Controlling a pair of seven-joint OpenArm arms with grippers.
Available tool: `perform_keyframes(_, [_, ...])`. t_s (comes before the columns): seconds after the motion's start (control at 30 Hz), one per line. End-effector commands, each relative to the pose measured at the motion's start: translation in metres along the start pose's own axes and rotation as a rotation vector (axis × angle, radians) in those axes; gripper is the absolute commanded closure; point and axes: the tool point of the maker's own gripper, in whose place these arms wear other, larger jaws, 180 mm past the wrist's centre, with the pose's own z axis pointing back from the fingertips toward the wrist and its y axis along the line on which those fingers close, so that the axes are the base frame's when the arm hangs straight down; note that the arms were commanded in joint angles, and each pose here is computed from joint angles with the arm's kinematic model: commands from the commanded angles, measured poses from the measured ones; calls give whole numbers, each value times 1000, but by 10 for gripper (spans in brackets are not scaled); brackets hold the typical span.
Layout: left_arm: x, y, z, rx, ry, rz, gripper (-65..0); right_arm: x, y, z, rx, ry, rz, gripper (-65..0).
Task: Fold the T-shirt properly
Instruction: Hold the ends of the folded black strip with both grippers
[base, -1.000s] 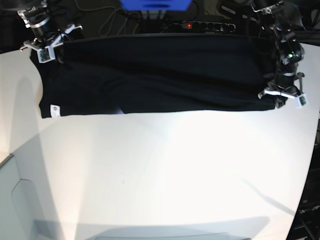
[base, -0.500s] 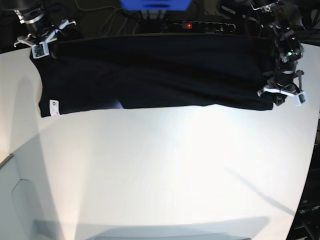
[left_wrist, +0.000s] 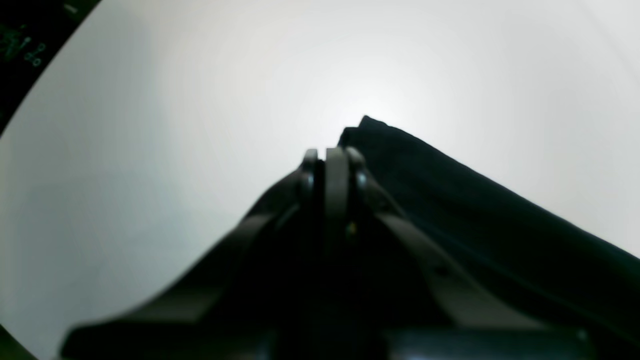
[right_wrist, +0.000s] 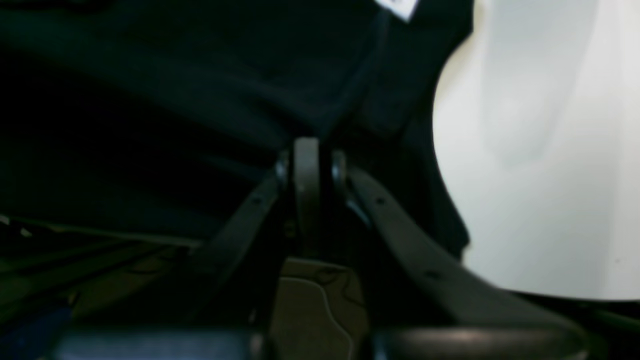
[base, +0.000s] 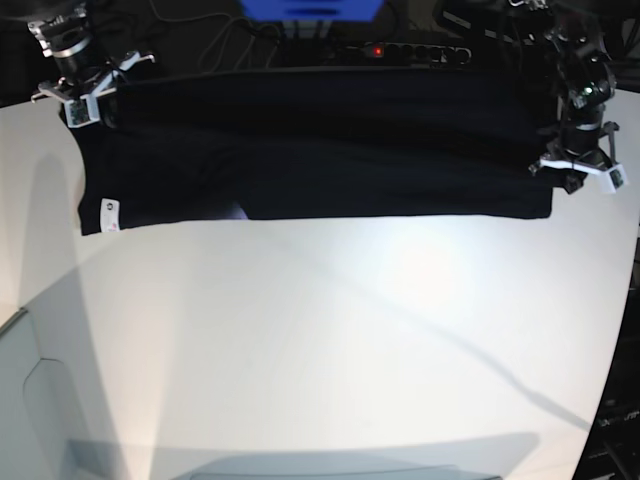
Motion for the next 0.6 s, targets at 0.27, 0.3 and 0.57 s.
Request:
perform_keyframes(0.27, [42,19,25,56,-123,-50,-1,6,0,1,8,-29,11,0])
perform_keyframes(0.3, [43,19,25,57,-125,-50,-1,6,0,1,8,-29,11,0])
perform_keyframes(0.57, [9,26,27,74,-46,-29,-1,4,1,1,11,-24,5,0])
